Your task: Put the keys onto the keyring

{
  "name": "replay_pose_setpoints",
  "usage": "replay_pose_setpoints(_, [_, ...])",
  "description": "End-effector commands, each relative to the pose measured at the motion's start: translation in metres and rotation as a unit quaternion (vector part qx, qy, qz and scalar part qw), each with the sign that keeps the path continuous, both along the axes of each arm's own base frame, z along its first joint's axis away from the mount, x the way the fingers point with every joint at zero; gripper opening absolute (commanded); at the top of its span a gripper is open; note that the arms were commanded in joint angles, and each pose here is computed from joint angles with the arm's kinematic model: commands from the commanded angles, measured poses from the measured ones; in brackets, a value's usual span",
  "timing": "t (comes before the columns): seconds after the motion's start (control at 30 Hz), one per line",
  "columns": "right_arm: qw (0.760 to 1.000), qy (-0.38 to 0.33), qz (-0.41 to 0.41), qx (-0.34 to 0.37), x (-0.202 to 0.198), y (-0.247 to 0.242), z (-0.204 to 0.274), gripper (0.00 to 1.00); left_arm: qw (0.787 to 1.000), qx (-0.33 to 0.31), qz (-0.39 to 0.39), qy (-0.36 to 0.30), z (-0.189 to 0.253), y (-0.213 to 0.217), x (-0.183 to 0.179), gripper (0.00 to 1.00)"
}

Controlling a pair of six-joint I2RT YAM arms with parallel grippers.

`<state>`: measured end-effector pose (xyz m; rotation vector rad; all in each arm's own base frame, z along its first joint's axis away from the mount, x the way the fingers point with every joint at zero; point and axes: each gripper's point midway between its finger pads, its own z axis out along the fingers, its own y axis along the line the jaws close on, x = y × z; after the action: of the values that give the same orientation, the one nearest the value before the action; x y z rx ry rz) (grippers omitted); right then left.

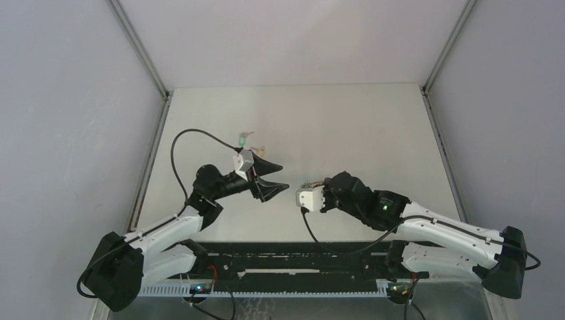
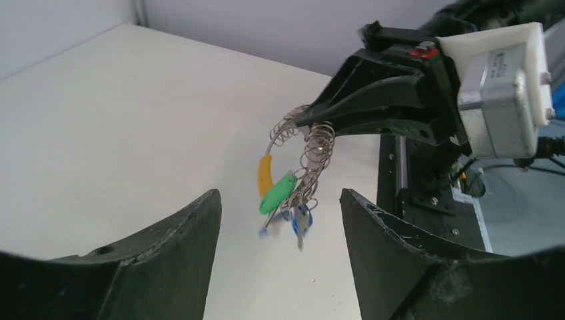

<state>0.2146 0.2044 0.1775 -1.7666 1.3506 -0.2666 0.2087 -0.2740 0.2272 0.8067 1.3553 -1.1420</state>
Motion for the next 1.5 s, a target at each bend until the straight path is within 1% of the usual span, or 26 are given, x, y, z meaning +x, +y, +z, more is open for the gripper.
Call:
replay_pose_setpoints(0.0, [0.999,-0.005,0.026,0.031,-0.004,0.014,0.017,0.0,0.993,0.01,-0.07,-0.094,0.03,-0.008,-0.012,0.7])
replay_pose_setpoints(0.17, [0.998,-0.014,0.045,0.032,-0.008,0.021,0.021,0.0,0.989,0.052,-0.093,-0.1,0.023,-0.013,-0.009,0.71])
replay_pose_setpoints(0.3, [0.998,-0.01,0.055,0.035,-0.011,0.028,0.022,0.0,0.985,0.063,-0.121,-0.105,0.019,-0.019,-0.01,0.74])
replay_pose_setpoints(0.43, [0.996,-0.012,0.073,0.041,-0.016,0.035,0.027,0.0,0.978,0.067,-0.16,-0.113,0.015,-0.025,-0.017,0.75])
replay_pose_setpoints(0.5, [0.996,-0.011,0.081,0.046,-0.017,0.038,0.029,0.0,0.971,0.07,-0.186,-0.134,0.01,-0.028,-0.023,0.73])
replay_pose_setpoints(0.63, [0.995,-0.011,0.092,0.047,-0.02,0.042,0.031,0.0,0.965,0.072,-0.205,-0.146,0.007,-0.035,-0.027,0.7])
replay_pose_setpoints(0.73, [0.994,-0.009,0.097,0.041,-0.021,0.044,0.028,0.0,0.961,0.069,-0.225,-0.146,0.007,-0.038,-0.033,0.64])
replay_pose_setpoints(0.8, [0.994,-0.008,0.099,0.038,-0.022,0.045,0.026,0.0,0.96,0.069,-0.234,-0.141,0.006,-0.04,-0.033,0.56])
replay_pose_setpoints(0.87, [0.994,-0.007,0.1,0.037,-0.022,0.046,0.025,0.0,0.959,0.069,-0.239,-0.135,0.005,-0.041,-0.033,0.53])
replay_pose_setpoints(1.03, [0.994,-0.005,0.106,0.035,-0.025,0.048,0.024,0.0,0.957,0.068,-0.255,-0.124,0.003,-0.045,-0.035,0.48])
replay_pose_setpoints(1.27, [0.994,-0.004,0.103,0.033,-0.025,0.047,0.023,0.0,0.951,0.066,-0.283,-0.109,0.0,-0.048,-0.044,0.48])
replay_pose_setpoints(1.47, [0.994,-0.005,0.105,0.034,-0.025,0.048,0.024,0.0,0.947,0.082,-0.296,-0.088,-0.009,-0.05,-0.044,0.46])
